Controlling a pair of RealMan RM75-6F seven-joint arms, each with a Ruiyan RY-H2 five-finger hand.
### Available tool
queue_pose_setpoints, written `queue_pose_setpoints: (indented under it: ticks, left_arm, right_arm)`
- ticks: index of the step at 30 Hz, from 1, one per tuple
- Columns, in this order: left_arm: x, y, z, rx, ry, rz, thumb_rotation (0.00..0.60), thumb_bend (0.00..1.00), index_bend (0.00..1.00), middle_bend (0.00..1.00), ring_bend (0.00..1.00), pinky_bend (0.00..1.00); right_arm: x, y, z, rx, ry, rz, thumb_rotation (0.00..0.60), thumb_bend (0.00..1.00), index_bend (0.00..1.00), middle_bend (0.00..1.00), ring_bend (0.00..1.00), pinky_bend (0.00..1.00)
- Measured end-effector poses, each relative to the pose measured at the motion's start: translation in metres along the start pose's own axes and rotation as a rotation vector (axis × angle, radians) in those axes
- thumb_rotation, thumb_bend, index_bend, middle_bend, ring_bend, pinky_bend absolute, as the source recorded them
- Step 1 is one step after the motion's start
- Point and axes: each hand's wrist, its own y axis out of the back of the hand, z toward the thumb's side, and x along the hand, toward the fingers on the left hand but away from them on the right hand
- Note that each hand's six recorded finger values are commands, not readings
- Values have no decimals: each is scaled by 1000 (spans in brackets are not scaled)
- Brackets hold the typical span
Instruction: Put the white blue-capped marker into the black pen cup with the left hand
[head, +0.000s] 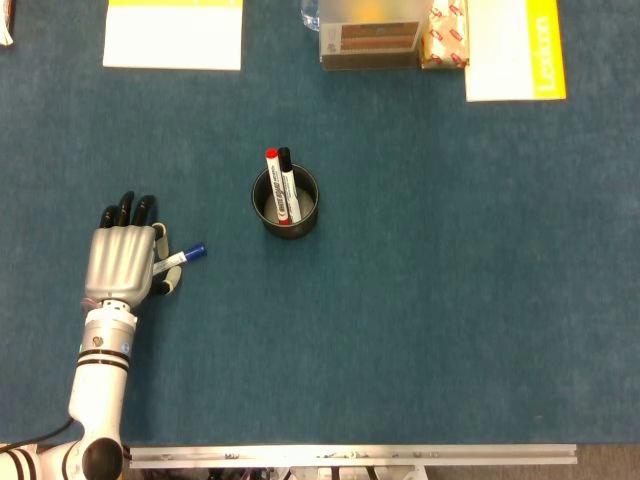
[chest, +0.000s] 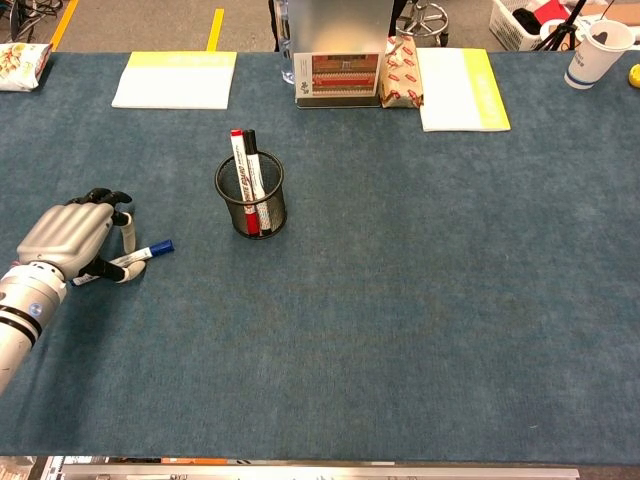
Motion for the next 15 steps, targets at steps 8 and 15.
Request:
queue_pose_setpoints:
  ticks: [8, 15]
  left_arm:
    - [0, 0, 0, 2, 3, 1, 483, 343, 571, 117, 17, 132]
    - [-2, 2, 1, -3, -2, 5, 482, 349, 575, 118, 17, 132]
  right_arm:
    - [0, 0, 0, 0, 0, -1, 600, 0, 297, 255, 219, 383]
    - [0, 0, 0, 0, -1, -2, 600, 0, 297, 255, 219, 383]
